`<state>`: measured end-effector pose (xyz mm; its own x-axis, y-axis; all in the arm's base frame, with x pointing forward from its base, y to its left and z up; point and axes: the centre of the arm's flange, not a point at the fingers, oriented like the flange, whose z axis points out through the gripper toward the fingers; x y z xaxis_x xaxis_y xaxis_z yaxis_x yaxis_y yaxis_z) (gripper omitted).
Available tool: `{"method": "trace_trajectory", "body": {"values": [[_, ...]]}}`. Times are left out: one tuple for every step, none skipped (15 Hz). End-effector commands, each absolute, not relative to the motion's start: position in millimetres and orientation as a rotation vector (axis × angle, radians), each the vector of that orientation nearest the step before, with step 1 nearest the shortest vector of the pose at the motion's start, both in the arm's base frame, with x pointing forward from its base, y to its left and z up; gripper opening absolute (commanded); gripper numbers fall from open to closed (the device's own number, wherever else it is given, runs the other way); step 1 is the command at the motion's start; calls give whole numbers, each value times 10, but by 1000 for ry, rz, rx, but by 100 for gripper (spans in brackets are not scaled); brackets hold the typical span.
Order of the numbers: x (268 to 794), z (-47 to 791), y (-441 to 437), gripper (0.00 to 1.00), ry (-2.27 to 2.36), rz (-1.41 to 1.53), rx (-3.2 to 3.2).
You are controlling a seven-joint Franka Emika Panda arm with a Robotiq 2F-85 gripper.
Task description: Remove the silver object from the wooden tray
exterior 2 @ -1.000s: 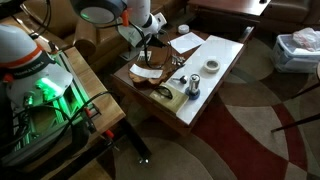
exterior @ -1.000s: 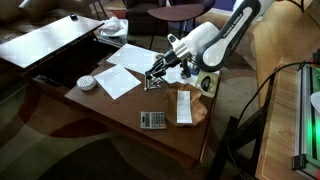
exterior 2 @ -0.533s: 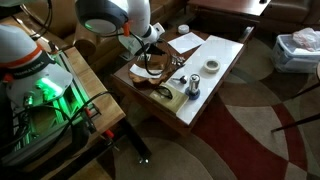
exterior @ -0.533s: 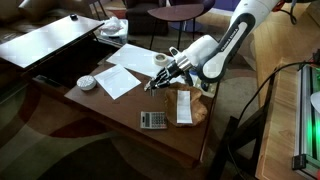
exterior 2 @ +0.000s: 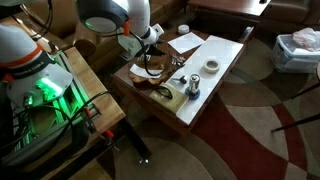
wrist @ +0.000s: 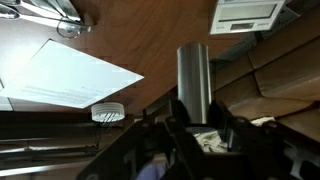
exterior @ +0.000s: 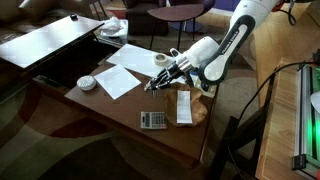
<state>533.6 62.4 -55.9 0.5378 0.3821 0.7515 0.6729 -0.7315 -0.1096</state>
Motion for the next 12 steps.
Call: {"method": "trace_trajectory", "body": {"values": [[5336,-559,624,12,-864,-1032,-2392],[5337,-613,636,12,-889,-1059,-2401],[5329,-673,647,12,-922,-1092,-2400],[5312,-710,641,12,-948,-1119,-2397],[5303,-770,642,12,-969,-1131,-2401],[5296,-811,658,12,-991,-1130,-2403],[5276,-849,659,12,-1000,-1145,-2401],[5250,-890,670,12,-1009,-1161,-2399],[5232,-942,692,12,-1021,-1162,-2399],[5229,-982,729,12,-1021,-1154,-2402],[5205,-1014,728,12,-1004,-1143,-2408],[5177,-1034,740,12,-1002,-1130,-2419]]}}
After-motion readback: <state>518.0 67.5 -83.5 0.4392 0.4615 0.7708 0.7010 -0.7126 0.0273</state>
